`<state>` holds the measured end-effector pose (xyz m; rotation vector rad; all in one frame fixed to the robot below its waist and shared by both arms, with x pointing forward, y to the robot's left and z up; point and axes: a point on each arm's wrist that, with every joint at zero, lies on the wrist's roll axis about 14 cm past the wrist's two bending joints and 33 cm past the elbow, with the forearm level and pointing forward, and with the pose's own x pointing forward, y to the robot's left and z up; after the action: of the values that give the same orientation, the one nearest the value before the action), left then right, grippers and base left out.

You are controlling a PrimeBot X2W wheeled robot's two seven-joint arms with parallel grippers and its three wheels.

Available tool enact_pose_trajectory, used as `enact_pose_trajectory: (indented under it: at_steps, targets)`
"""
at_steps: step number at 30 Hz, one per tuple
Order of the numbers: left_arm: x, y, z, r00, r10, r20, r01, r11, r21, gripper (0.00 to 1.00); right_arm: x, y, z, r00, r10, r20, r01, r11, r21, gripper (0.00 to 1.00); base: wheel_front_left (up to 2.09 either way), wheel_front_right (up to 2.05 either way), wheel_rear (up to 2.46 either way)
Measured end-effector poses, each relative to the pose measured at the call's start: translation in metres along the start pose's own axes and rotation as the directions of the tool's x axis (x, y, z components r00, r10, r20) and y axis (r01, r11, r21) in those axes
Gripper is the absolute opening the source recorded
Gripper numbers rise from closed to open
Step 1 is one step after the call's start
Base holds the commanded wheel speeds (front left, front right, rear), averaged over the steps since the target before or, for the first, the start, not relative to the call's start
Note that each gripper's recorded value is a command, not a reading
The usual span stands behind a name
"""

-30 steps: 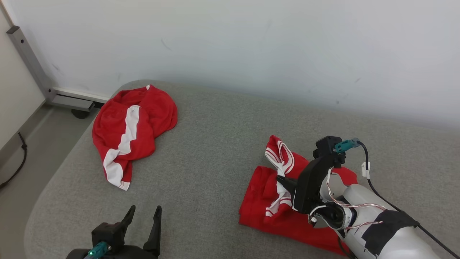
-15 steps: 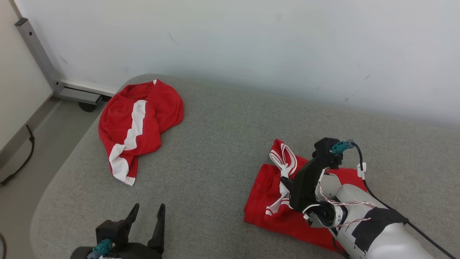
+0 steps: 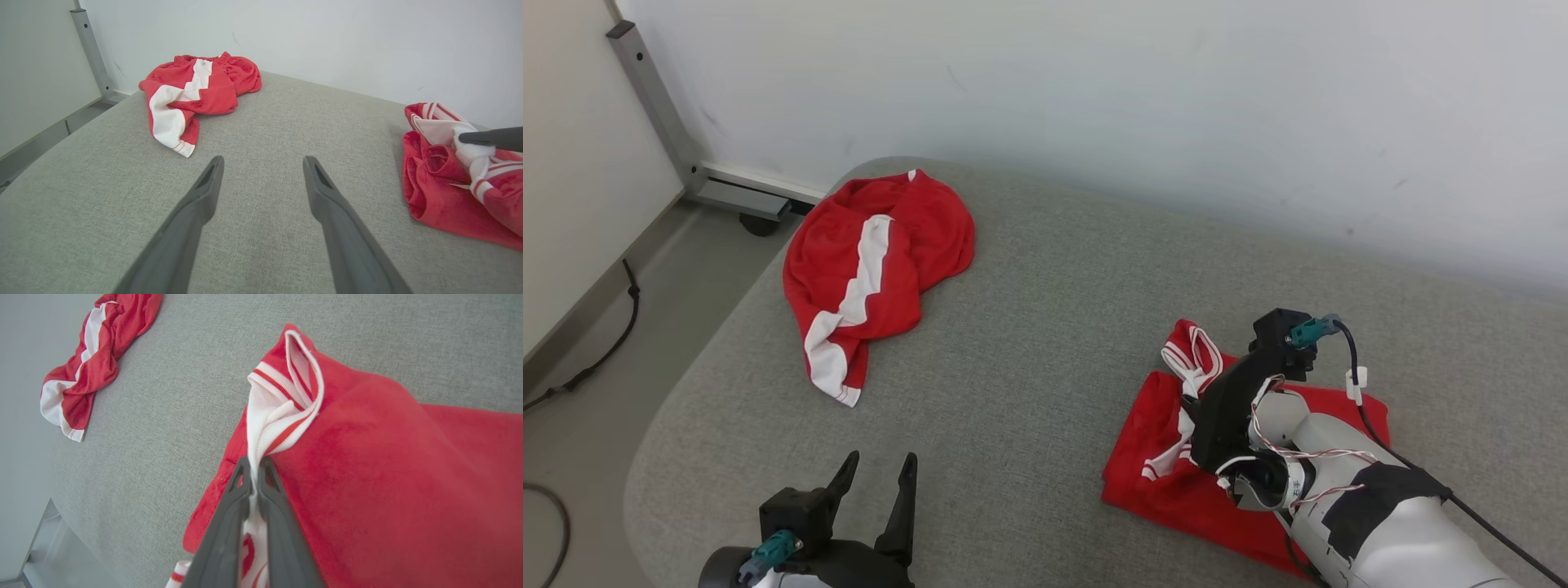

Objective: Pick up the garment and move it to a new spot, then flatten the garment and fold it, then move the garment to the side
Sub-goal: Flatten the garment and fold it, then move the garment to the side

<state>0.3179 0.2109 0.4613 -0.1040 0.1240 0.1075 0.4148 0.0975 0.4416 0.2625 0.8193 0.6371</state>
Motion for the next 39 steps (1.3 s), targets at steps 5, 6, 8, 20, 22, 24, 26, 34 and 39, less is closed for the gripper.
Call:
enact_pose_trajectory:
  at_steps: [5,6,8,20,22,24,26,34,39]
  targets:
    - [-0.004,0.009,-0.003,1.0,0.026,-0.005,-0.026,1.0,0.001,1.0,0.004,0.001,-0.005,1.0,-0.008,-0.015,0.008,1.0,-0.008,0.64,0.0,0.0,0.0]
    - [-0.004,0.01,-0.003,1.0,0.029,-0.005,-0.029,1.0,0.001,1.0,0.004,0.002,-0.004,1.0,-0.006,-0.012,0.006,1.0,-0.011,1.0,0.0,0.0,0.0]
    - [-0.005,0.011,-0.003,0.999,0.033,-0.003,-0.033,0.999,0.0,1.0,0.002,0.005,-0.001,1.0,0.003,-0.007,-0.003,1.0,-0.024,1.0,0.0,0.0,0.0]
    - [-0.01,0.009,-0.01,1.0,0.012,-0.013,-0.012,1.0,0.012,1.0,-0.034,-0.045,0.051,0.985,-0.048,0.167,0.07,0.99,-0.124,1.0,0.0,0.0,0.0]
    - [-0.011,0.008,-0.012,1.0,0.003,-0.017,-0.003,1.0,0.015,1.0,-0.045,-0.066,0.055,0.978,-0.086,0.192,0.112,0.985,-0.13,1.0,0.0,0.0,0.0]
    - [-0.011,0.006,-0.014,1.0,-0.005,-0.02,0.006,1.0,0.02,1.0,-0.052,-0.081,0.049,0.974,-0.113,0.195,0.139,0.982,-0.126,1.0,0.0,0.0,0.0]
    - [-0.009,0.005,-0.012,1.0,-0.016,-0.016,0.016,0.999,0.028,1.0,-0.056,-0.091,0.037,0.975,-0.128,0.183,0.154,0.979,-0.134,1.0,0.0,0.0,0.0]
    - [0.0,-0.015,-0.005,0.997,-0.072,0.007,0.071,0.997,0.028,1.0,-0.068,-0.127,-0.005,0.973,-0.192,0.132,0.204,0.975,-0.089,1.0,0.0,0.0,0.0]
    - [0.002,-0.02,-0.007,0.996,-0.084,-0.002,0.084,0.996,0.031,1.0,-0.066,-0.135,-0.012,0.972,-0.213,0.104,0.218,0.975,-0.043,1.0,0.0,0.0,0.0]
